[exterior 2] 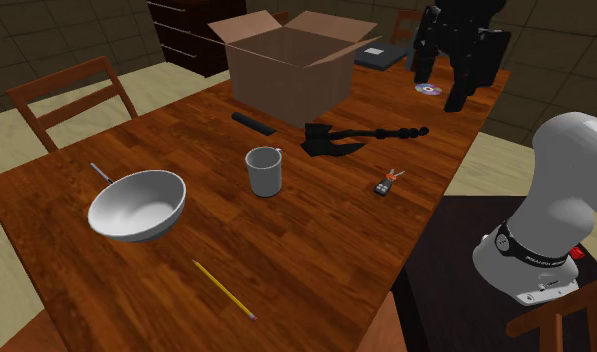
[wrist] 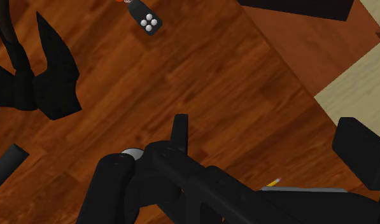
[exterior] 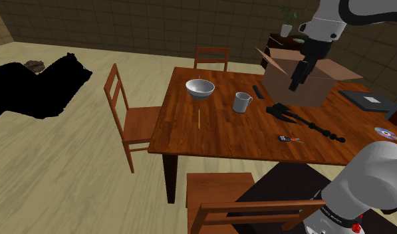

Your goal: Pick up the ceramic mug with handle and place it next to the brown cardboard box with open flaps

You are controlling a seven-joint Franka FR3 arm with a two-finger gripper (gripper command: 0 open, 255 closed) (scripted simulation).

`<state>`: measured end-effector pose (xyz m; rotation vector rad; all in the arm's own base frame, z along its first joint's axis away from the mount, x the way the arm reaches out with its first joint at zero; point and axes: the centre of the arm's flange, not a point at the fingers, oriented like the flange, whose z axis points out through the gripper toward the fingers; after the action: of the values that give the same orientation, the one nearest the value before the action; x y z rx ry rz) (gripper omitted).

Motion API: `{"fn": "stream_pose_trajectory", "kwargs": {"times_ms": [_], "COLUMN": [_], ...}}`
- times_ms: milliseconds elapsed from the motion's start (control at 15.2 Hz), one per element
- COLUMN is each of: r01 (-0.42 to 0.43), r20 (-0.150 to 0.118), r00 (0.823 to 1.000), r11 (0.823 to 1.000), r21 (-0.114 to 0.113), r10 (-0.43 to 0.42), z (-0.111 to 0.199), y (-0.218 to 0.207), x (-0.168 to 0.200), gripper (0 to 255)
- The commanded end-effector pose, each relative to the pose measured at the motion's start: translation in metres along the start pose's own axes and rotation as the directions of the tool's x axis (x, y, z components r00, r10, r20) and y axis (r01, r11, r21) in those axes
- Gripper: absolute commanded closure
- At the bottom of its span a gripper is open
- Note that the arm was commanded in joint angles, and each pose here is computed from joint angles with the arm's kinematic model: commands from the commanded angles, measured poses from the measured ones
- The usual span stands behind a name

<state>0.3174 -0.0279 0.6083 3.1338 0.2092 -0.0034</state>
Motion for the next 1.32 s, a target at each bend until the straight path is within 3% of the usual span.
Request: {"fn": "stream_pose_trajectory", "kwargs": {"times_ms": [0, 1254], "r01": [0.000, -0.057], "r20": [0.000, 0.002], "r00": [1.000, 0.998], "r11": [1.000, 0.998], "r21": [0.000, -0.042], "r10": [0.000, 0.057], "z": [0.000, 0.149], "y": [0.000, 0.078], "x": [0.000, 0.184], "gripper": [0, 0]}}
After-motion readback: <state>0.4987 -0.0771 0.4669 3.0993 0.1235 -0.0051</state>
